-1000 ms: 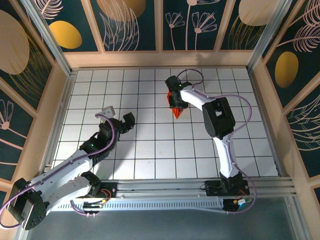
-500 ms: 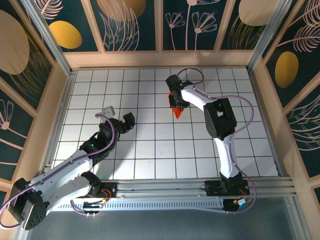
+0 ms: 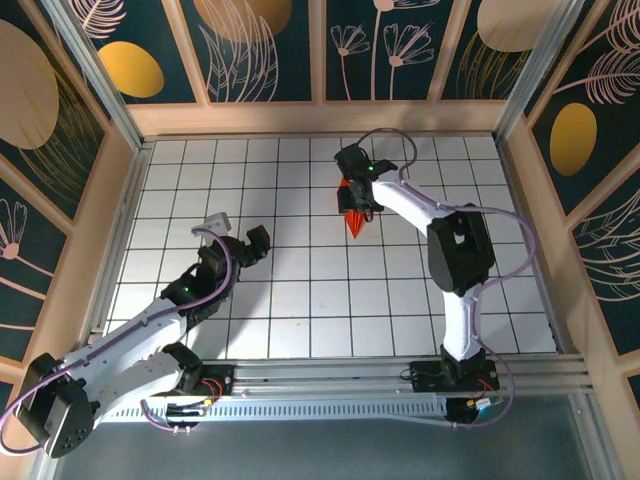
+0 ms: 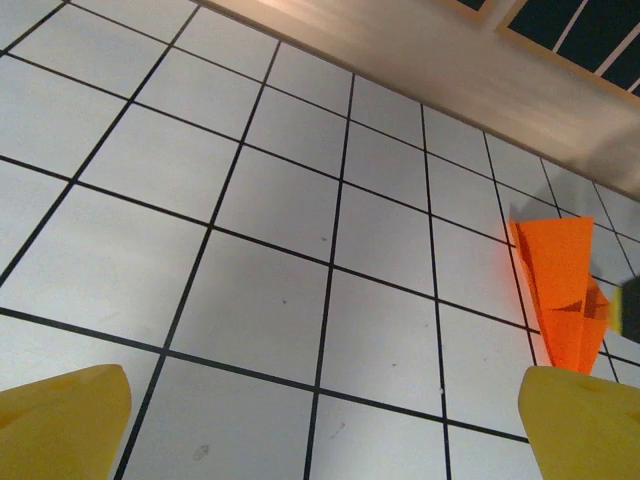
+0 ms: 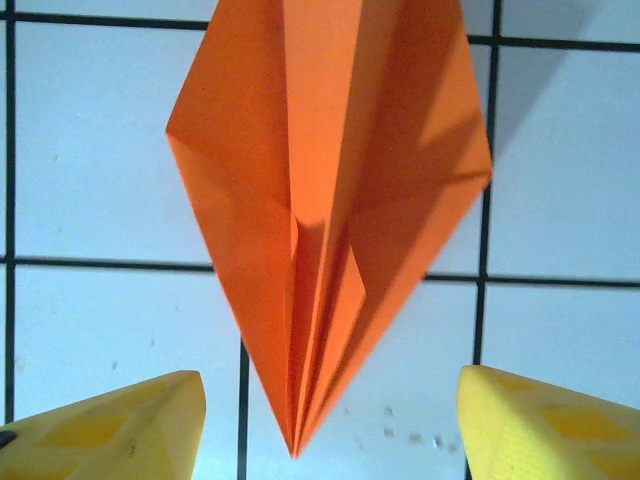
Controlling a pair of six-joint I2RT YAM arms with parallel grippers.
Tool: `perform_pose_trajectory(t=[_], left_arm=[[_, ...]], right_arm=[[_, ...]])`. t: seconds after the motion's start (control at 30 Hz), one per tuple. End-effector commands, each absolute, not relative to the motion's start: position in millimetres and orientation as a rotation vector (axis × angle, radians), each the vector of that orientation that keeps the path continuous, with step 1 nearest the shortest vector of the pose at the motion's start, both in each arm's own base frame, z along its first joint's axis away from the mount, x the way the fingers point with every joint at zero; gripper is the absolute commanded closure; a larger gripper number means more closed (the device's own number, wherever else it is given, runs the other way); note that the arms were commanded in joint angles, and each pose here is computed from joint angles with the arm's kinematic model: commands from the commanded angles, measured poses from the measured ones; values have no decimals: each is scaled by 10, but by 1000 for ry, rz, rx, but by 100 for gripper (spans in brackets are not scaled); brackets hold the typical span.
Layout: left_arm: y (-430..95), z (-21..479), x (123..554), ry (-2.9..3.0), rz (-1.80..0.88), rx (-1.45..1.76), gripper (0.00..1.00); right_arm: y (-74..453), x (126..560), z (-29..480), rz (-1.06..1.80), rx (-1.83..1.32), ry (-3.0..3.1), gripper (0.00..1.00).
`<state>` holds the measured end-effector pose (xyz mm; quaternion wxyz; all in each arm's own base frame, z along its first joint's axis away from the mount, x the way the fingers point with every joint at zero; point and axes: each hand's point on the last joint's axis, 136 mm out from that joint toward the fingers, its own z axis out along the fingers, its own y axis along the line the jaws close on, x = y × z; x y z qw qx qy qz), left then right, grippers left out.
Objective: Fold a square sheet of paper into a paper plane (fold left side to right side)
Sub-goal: Place the paper plane at the top-center of the table, then reset both arms
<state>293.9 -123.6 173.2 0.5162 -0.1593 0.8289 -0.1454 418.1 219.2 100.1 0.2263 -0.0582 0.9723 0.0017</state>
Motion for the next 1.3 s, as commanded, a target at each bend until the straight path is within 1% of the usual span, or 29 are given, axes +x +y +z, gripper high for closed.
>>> perform_pose_trajectory(t=[0.0,0.1,0.17,0.27,0.3,0.4,0.53,0.7,0.87,0.97,1.1,1.27], left_arm=[[-1167,1915,3006,1948,-291,-387,1],[-1147,1959,3034,1936,-262,-382,1],[-1145,1982,3051,1929,-257,-383,1],[-1153,2047,3078,1883,-301,-399,1],[-1142,2082,3094,1856,-325,-414,1],[-1069,2147,3130,1807,-358,-443,1],[-896,2172,3181,1798,-312,-463,1],[-734,2180,3221,1788,-240,-466,1],[-700,2186,3237,1784,-233,-469,1],[-691,2163,3235,1787,-230,-471,1],[-683,2126,3232,1794,-227,-472,1],[-664,2094,3230,1799,-213,-471,1]], right_arm=[[2074,3991,1215,-5,-171,2627,26],[1957,3855,1351,45,-138,2569,16],[1863,3763,1406,73,-113,2538,11],[1637,3660,1444,107,-43,2495,2],[1553,3633,1487,130,-11,2472,1],[1290,3574,1576,211,97,2413,1],[894,3530,1744,249,222,2295,1],[299,3454,1953,193,371,2099,1],[-199,3302,2065,151,480,1952,1],[-369,3199,2069,132,510,1868,1],[-468,3081,2046,99,509,1758,1],[-651,2969,1921,-12,541,1659,1]])
